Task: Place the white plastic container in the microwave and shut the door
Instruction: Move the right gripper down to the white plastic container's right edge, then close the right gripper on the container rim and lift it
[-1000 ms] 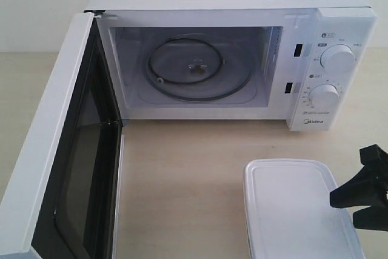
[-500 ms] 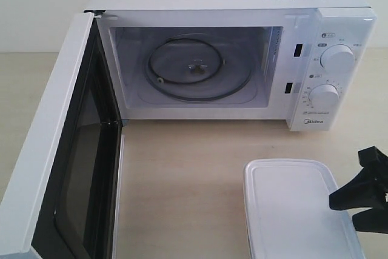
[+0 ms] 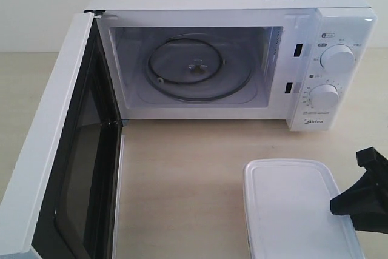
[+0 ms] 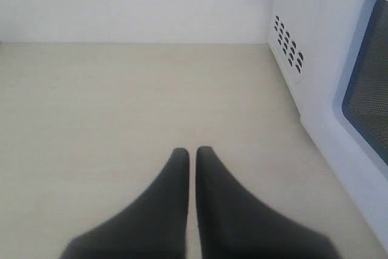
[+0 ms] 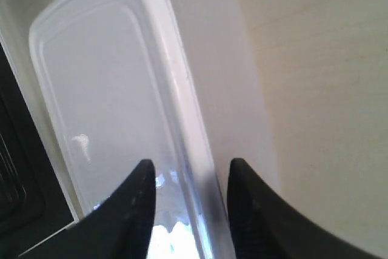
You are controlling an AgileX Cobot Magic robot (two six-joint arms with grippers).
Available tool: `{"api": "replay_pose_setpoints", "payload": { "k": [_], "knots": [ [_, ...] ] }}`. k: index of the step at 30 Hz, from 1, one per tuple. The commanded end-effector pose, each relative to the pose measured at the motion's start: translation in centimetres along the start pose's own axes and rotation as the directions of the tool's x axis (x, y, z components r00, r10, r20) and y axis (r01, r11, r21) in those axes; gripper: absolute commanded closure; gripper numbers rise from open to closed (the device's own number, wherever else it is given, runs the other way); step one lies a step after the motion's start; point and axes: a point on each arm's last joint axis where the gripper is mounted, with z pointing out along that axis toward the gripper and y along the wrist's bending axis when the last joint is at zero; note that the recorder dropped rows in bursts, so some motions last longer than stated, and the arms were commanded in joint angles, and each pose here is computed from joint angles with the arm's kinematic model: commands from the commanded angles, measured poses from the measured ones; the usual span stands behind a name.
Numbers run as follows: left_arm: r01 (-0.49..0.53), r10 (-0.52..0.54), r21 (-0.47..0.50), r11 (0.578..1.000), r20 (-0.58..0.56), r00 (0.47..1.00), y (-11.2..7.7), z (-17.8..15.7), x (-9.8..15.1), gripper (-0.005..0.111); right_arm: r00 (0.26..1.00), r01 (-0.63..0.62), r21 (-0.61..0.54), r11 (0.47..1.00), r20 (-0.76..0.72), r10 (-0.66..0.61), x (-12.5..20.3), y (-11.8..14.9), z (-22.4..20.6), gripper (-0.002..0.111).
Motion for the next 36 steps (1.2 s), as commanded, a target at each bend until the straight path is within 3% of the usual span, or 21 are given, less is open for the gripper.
{"api": "replay_pose_setpoints", "payload": {
  "k": [1,20,22,26,33,36],
  "knots": [
    [0.016,-0.016,0.004,1.0,0.005,1.0,0.0,0.0,0.1,0.102,1.0,0.024,0.003,1.0,-0.016,-0.024,0.0,0.0,0.0,0.073],
    [0.016,-0.016,0.004,1.0,0.005,1.0,0.0,0.0,0.1,0.102,0.992,0.116,0.089,0.989,-0.066,-0.11,0.5,1.2,1.8,0.074],
    [0.016,-0.016,0.004,1.0,0.005,1.0,0.0,0.0,0.1,0.102,0.992,0.116,0.089,0.989,-0.066,-0.11,0.5,1.2,1.8,0.079],
    [0.016,-0.016,0.004,1.0,0.005,1.0,0.0,0.0,0.1,0.102,0.99,0.126,0.096,0.987,-0.074,-0.119,0.6,1.2,1.8,0.108],
    [0.016,-0.016,0.004,1.0,0.005,1.0,0.0,0.0,0.1,0.102,0.992,0.114,0.08,0.99,-0.066,-0.109,0.6,1.3,1.8,0.108],
    [0.016,-0.016,0.004,1.0,0.005,1.0,0.0,0.0,0.1,0.102,0.991,0.132,-0.029,0.991,-0.024,-0.133,1.0,2.1,2.0,0.108]
  ]
}}
